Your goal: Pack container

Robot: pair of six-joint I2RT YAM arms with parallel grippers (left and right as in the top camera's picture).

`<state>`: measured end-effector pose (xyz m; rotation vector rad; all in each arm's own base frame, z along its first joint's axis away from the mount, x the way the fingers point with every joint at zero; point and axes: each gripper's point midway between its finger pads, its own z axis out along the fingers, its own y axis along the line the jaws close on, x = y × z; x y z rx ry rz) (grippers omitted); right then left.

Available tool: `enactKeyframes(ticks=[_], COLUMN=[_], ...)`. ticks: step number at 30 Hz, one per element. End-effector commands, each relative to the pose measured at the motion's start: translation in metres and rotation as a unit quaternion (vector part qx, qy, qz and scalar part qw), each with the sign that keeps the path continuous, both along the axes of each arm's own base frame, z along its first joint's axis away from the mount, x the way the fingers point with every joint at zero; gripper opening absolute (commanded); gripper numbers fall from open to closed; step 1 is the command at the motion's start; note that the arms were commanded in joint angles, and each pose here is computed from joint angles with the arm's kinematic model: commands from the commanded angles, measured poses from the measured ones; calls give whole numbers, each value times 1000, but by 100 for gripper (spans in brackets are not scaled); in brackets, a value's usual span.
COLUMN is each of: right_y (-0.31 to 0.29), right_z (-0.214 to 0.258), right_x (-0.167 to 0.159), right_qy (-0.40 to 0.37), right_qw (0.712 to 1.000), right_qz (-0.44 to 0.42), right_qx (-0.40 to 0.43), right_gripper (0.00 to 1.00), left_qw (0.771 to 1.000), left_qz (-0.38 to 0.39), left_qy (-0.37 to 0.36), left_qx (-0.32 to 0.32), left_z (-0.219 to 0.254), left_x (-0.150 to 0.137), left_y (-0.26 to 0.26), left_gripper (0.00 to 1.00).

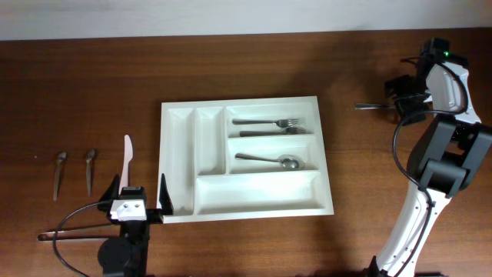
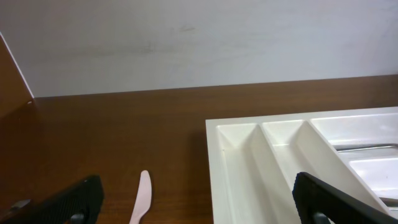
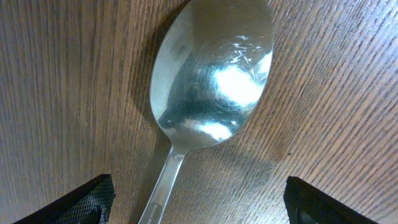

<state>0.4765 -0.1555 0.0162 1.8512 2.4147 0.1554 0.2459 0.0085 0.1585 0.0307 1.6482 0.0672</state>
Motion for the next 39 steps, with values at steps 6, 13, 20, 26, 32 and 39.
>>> enactKeyframes(ticks=[6, 13, 20, 26, 32, 39], right_y=[-6, -7, -8, -8, -10, -11], right_z=[-7, -7, -7, -7, -8, -21], right_x=[-7, -9, -15, -17, -23, -21], right_qy=[20, 25, 39, 43, 55, 48], right_qw=[999, 999, 998, 998, 997, 996], right_qz=[-29, -41, -44, -44, -45, -73], right_qx=[-18, -19, -24, -25, -33, 6], right_gripper=[89, 89, 89, 89, 89, 89], left_qw=[1000, 1000, 1000, 1000, 1000, 1000], left_qz=[-2, -2, -2, -2, -2, -2], left_qy=[-1, -1, -1, -1, 2, 2], left_qx=[9, 9, 9, 9, 9, 9], left_z=[-1, -1, -1, -1, -3, -3], left_x=[0, 0, 0, 0, 0, 0], left_y=[0, 0, 0, 0, 0, 0], left_gripper=[99, 99, 99, 99, 99, 99])
